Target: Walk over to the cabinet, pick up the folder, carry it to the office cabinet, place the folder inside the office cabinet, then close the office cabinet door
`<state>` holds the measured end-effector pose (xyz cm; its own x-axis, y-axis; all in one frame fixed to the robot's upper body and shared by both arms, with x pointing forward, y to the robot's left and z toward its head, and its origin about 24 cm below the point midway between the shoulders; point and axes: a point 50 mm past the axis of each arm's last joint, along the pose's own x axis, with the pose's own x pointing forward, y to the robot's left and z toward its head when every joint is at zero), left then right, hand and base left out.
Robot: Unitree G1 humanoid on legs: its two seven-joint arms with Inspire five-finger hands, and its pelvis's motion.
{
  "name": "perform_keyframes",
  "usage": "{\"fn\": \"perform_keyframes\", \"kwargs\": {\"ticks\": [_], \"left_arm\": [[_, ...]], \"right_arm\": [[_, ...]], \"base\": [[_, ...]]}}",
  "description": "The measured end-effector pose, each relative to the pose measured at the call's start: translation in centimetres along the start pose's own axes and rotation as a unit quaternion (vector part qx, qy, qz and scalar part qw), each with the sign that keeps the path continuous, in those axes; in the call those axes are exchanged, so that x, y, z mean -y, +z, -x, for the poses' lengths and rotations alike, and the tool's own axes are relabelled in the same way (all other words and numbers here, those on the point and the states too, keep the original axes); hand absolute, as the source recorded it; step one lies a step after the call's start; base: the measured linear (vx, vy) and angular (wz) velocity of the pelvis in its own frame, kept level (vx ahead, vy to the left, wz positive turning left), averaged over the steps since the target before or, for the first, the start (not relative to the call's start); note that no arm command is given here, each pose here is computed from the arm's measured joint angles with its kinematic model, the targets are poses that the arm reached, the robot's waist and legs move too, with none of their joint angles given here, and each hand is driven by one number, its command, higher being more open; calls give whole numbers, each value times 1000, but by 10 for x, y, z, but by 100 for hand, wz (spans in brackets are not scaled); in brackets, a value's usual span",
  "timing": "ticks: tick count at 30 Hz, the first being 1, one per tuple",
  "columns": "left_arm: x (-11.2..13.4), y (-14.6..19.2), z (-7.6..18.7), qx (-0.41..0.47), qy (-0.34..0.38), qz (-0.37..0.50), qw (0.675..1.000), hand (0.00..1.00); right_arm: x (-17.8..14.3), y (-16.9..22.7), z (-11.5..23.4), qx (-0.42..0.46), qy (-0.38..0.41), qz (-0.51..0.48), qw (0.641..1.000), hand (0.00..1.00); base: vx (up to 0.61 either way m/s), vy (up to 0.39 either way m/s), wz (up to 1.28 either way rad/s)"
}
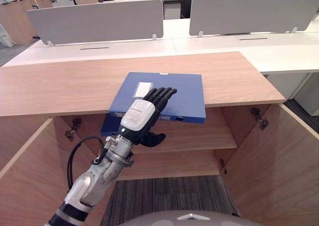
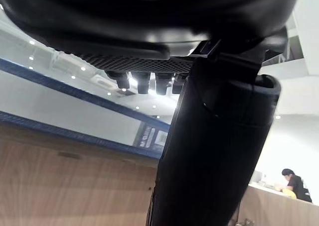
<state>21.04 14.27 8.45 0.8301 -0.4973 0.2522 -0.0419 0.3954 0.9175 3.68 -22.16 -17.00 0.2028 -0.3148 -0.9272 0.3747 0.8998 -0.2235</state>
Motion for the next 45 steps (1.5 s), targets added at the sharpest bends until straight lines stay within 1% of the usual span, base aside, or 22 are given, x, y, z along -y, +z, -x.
{"fn": "perform_keyframes", "kwargs": {"ticks": [7, 8, 13, 17, 19, 23, 26, 31, 34, 36, 37, 39, 40, 42, 45], "left_arm": [[6, -4, 1, -15, -2, -27, 1000, 100], [6, -3, 0, -21, 7, -24, 999, 0], [5, -7, 0, -52, 32, -30, 998, 0], [-3, -10, -2, -70, 86, -26, 994, 0], [-4, -10, -2, -71, 96, -26, 993, 0], [-15, -8, -4, -78, 148, -20, 986, 0], [-21, -6, -5, -71, 162, -34, 984, 0], [-19, -2, -4, -79, 165, -17, 983, 0], [-27, 7, -1, -80, 198, 21, 977, 0], [-32, 19, -3, -69, 229, 86, 967, 0], [-33, 22, -4, -65, 236, 100, 964, 0], [-35, 35, -6, -42, 252, 164, 953, 0], [-36, 39, -7, -35, 254, 180, 950, 0], [-38, 47, -7, -16, 260, 230, 938, 0], [-44, 59, -9, 16, 269, 316, 910, 0]], "right_arm": [[0, 0, 0, -1, -2, 0, 1000, 100], [0, 0, 0, -1, -2, 0, 1000, 100], [0, 0, 0, -1, -1, -1, 1000, 100], [0, 1, 0, 0, 2, -6, 1000, 100], [-1, 2, 0, 0, 4, -20, 1000, 100], [-5, 6, 0, 10, 13, -27, 999, 100], [-6, 11, 0, 24, 18, -30, 999, 100], [-13, 25, 2, 60, 34, -41, 997, 100], [-19, 41, 5, 99, 45, -59, 992, 100], [-24, 50, 9, 127, 56, -59, 989, 100], [-25, 51, 10, 132, 58, -65, 987, 100], [-30, 57, 15, 152, 66, -80, 983, 100], [-31, 60, 16, 160, 68, -86, 981, 100], [-35, 69, 23, 187, 78, -111, 973, 100], [-42, 93, 39, 256, 98, -118, 954, 100]], "base": [[0, 0, 0], [-22, -36, 3], [-5, -7, 1], [0, 0, 0], [0, 0, 0], [-2, -5, -1], [-5, -20, -4], [-4, -12, -3], [-18, -19, -19], [-41, -13, -9], [-44, -13, -5], [-47, -15, -4], [-67, -18, -4], [-65, -16, -4], [-58, -15, -5]]}}
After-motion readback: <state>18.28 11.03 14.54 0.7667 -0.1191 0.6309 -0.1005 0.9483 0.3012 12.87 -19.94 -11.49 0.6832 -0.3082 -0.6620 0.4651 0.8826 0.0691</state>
